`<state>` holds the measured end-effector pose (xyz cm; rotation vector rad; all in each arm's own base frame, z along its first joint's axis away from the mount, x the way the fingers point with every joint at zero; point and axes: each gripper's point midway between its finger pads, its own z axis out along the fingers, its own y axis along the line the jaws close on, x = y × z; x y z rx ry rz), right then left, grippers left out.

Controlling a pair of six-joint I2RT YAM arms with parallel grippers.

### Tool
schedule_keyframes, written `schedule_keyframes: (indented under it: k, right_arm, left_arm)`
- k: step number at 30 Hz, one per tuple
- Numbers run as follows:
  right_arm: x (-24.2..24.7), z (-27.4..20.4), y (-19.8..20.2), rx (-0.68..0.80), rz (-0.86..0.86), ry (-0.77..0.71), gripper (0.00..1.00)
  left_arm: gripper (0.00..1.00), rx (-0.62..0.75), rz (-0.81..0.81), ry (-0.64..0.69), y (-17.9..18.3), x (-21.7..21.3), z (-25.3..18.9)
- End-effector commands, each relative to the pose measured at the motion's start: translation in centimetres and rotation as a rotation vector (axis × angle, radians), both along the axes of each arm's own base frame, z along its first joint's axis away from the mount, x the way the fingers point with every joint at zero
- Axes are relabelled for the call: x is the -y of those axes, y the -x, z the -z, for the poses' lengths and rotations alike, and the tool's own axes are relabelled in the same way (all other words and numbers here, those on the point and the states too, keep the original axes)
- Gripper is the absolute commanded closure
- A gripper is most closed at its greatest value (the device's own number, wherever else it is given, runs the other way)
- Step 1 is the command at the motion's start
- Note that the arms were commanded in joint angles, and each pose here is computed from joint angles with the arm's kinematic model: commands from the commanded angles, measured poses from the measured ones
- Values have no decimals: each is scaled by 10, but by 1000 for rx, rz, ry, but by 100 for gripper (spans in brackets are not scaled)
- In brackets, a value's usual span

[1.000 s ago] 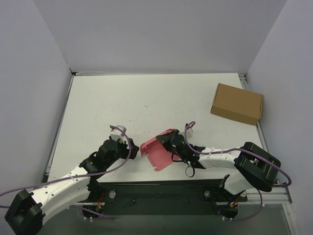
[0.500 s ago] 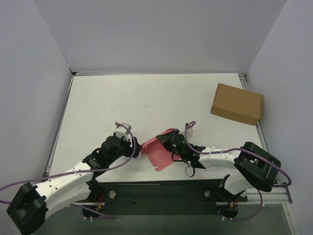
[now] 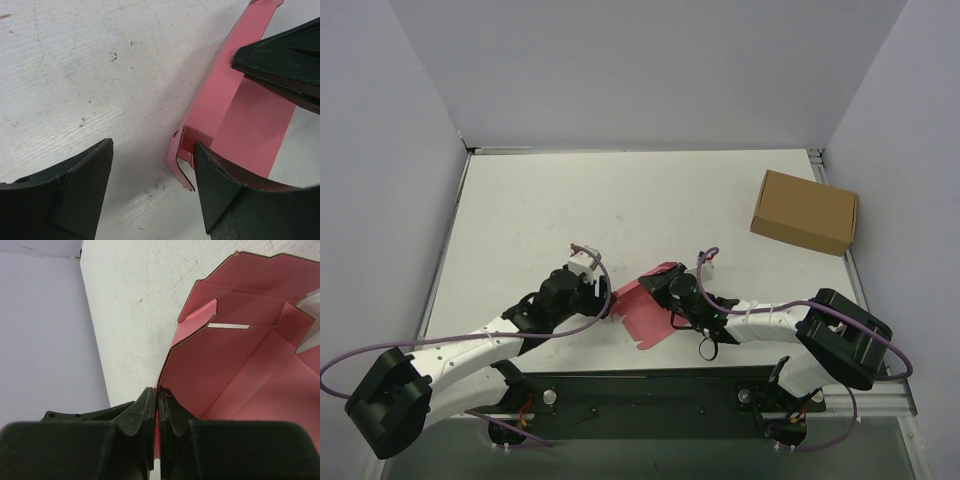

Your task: Fold the paper box

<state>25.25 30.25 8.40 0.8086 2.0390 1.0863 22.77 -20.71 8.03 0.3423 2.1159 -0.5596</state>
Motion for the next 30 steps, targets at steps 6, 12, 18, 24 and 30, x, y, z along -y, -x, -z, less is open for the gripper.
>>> schedule_keyframes:
  k: [6, 12, 18, 24, 30]
  right_arm:
    - [2, 5, -2, 9, -1, 24, 100]
    - [8, 6, -2, 12, 13, 33, 100]
    - [10, 5, -2, 14, 16, 33, 100]
    - [11, 5, -2, 15, 13, 33, 100]
    - [11, 4, -3, 18, 14, 30, 100]
  left_arm:
    - [26, 87, 44, 5, -11, 30, -19]
    - [25, 125, 33, 20, -9, 24, -32]
    - [22, 193, 123, 125, 11, 23, -59]
    - [21, 105, -174, 101, -13, -25, -41]
    - [21, 23, -266, 31, -21, -38, -15]
